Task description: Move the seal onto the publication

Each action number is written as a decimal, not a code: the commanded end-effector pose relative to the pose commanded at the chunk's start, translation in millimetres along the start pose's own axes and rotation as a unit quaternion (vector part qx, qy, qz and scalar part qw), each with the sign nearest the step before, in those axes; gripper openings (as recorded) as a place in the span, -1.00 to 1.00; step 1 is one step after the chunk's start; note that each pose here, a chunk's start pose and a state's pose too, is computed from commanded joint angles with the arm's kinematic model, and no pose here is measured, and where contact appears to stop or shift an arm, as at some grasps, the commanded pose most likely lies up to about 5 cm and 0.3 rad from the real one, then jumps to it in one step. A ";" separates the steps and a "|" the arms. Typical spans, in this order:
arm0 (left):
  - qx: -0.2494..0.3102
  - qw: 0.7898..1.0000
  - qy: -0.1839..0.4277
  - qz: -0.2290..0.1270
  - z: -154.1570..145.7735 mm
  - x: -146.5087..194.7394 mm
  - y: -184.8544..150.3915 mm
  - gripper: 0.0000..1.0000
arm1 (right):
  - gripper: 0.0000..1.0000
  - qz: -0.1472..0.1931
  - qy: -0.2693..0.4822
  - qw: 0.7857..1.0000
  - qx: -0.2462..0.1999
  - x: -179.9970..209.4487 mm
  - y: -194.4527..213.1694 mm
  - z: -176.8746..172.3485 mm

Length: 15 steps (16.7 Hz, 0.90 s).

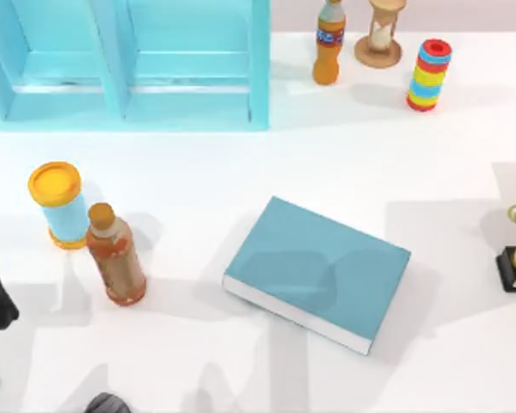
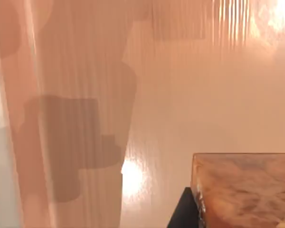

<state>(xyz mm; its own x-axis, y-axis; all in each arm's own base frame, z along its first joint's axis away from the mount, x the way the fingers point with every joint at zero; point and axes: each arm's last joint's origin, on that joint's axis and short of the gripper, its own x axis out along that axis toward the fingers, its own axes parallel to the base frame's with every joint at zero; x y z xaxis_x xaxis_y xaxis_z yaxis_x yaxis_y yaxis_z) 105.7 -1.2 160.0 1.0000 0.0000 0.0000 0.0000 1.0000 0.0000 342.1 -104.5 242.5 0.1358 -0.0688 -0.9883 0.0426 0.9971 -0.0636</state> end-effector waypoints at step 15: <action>0.000 1.000 0.000 0.000 0.0 0.0 0.0 1.00 | -1.00 0.032 0.064 0.997 -0.011 -48.9 103.0 -2.3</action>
<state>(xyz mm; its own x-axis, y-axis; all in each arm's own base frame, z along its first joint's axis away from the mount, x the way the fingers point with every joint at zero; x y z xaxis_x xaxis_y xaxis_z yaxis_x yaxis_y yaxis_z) 105.7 -1.2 160.0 1.0000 0.0000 0.0000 0.0000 1.0000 0.0000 337.6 1.6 283.9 0.0106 -0.0013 -0.9999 0.0162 0.9999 -0.0012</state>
